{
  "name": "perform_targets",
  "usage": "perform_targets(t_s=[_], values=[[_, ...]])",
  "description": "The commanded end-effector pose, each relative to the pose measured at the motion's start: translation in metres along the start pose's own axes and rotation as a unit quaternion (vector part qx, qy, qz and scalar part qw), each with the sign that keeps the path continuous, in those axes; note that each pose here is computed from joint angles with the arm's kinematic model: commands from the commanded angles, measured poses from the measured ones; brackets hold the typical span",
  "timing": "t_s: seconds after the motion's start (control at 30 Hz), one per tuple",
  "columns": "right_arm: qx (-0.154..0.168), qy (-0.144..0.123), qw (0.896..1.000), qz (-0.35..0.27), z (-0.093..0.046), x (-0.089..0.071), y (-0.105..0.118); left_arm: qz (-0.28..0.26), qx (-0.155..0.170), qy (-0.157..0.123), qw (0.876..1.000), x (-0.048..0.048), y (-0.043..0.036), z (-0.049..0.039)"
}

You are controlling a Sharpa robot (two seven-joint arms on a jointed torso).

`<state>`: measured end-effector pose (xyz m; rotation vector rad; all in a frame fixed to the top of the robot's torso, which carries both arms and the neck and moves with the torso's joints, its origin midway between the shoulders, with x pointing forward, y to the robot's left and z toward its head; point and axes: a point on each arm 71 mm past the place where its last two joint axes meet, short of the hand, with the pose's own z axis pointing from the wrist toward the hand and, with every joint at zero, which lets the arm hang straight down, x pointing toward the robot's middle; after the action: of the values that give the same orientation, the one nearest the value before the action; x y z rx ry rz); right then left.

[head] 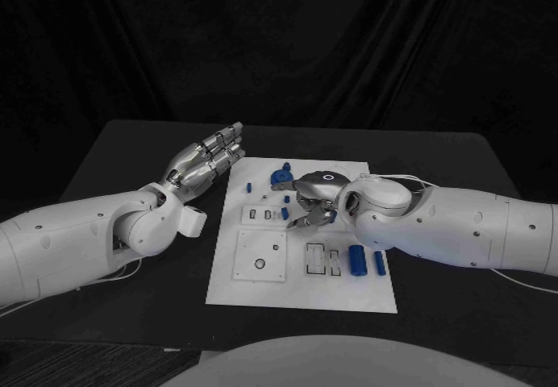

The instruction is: Assemble the parts on the task board

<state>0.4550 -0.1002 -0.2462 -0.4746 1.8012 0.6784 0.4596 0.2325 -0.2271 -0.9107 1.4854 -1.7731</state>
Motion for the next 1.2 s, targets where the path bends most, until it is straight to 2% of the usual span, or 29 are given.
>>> perform_targets(t_s=[0.03,0.2,0.3,0.47,0.57,0.67,0.77,0.9,0.97,1.07,1.2], values=[[-0.015,-0.053,0.998,0.004,-0.005,-0.010,0.001,-0.004,0.002,0.004,1.000,0.0001,-0.0004,-0.0010],[-0.032,-0.115,0.993,0.006,-0.016,-0.034,0.003,-0.004,-0.002,0.001,1.000,-0.0032,-0.0009,-0.0039],[-0.046,-0.163,0.985,0.001,-0.029,-0.057,0.002,0.000,-0.002,-0.005,1.000,-0.0056,-0.0020,-0.0062],[-0.047,-0.203,0.978,-0.015,-0.054,-0.093,-0.007,0.014,0.005,-0.024,1.000,-0.0090,-0.0057,-0.0091],[-0.027,-0.204,0.978,-0.022,-0.069,-0.108,-0.018,0.030,0.007,-0.044,0.999,-0.0121,-0.0107,-0.0114],[-0.007,-0.202,0.979,-0.014,-0.079,-0.116,-0.030,0.051,0.016,-0.065,0.996,-0.0168,-0.0223,-0.0080],[0.010,-0.200,0.980,0.005,-0.088,-0.119,-0.043,0.074,0.019,-0.087,0.993,-0.0197,-0.0340,-0.0028],[0.027,-0.188,0.982,0.017,-0.092,-0.119,-0.056,0.122,0.012,-0.095,0.988,-0.0221,-0.0426,0.0016],[0.031,-0.182,0.983,0.020,-0.093,-0.118,-0.062,0.164,-0.006,-0.084,0.983,-0.0229,-0.0450,0.0043],[0.034,-0.176,0.984,0.019,-0.093,-0.117,-0.069,0.204,-0.054,-0.056,0.976,-0.0227,-0.0447,0.0090],[0.041,-0.168,0.985,0.014,-0.092,-0.115,-0.080,0.236,-0.150,-0.014,0.960,-0.0187,-0.0379,0.0133]])
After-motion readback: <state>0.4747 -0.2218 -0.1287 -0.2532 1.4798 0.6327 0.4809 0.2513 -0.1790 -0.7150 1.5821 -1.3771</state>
